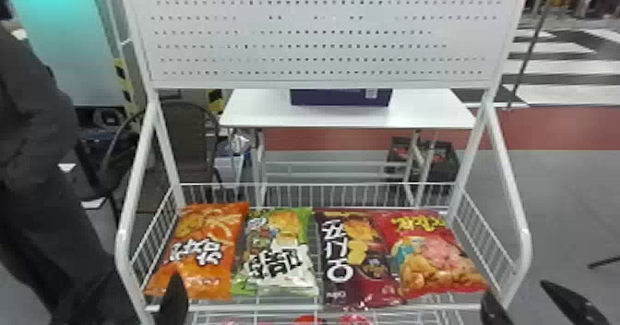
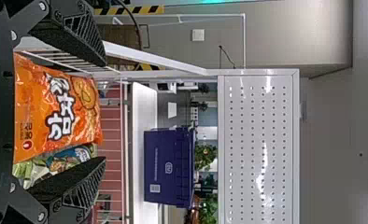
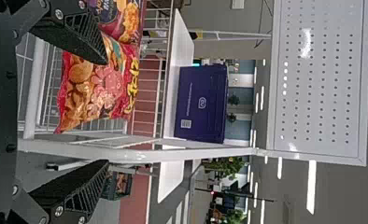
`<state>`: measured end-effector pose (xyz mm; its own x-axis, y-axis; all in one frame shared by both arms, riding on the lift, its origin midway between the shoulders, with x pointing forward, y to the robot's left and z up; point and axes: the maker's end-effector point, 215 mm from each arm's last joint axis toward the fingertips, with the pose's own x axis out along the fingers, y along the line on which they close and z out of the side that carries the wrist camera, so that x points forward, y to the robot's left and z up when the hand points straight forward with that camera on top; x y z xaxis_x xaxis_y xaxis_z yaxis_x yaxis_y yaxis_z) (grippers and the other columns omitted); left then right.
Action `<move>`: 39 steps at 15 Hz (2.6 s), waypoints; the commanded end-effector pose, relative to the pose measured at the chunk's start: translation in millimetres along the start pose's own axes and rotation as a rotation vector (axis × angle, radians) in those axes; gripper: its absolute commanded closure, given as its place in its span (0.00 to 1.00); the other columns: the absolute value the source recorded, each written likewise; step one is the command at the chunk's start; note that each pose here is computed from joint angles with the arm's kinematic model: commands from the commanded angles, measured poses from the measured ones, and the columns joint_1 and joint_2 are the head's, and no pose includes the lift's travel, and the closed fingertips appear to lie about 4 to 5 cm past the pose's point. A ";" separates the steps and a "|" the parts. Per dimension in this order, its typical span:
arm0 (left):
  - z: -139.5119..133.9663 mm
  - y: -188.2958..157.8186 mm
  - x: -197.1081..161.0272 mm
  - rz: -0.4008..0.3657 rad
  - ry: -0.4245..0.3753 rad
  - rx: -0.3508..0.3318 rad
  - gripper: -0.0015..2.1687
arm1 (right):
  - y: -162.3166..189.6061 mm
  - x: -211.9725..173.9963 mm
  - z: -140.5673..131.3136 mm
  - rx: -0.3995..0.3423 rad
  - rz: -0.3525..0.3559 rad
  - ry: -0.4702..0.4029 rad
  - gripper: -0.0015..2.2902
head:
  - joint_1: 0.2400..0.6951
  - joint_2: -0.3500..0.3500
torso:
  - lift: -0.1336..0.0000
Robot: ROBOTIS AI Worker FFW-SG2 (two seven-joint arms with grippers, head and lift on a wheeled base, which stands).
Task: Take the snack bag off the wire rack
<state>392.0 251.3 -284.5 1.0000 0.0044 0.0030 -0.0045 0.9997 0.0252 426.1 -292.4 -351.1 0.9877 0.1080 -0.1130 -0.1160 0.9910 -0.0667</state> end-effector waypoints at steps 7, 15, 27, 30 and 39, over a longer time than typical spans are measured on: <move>-2.7 -5.3 0.6 -0.012 0.005 0.011 0.09 | 80.8 138.7 -23.6 -0.015 0.079 0.061 0.07 | 0.57 0.50 | 1.00; -17.1 -2.6 11.2 -0.008 0.034 0.016 0.09 | 55.4 171.9 -62.8 -0.045 0.012 0.154 0.10 | 0.57 0.50 | 1.00; -17.5 -1.8 12.1 -0.005 0.036 0.018 0.09 | 67.2 166.8 -60.4 -0.022 0.024 0.175 0.98 | 0.57 0.50 | 1.00; -16.7 -1.9 12.1 -0.005 0.034 0.018 0.09 | 71.3 160.0 -32.2 -0.005 0.011 0.119 0.98 | 0.57 0.50 | 1.00; -12.5 -1.0 11.8 -0.006 0.028 0.022 0.09 | 87.5 82.3 49.6 -0.008 0.041 -0.009 0.98 | 0.57 0.50 | 1.00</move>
<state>404.3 250.3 -297.1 0.9997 0.0004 -0.0246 0.0007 0.9990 0.0441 520.2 -196.4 -332.3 0.9825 0.1304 -0.1330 -0.1405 0.9876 -0.0698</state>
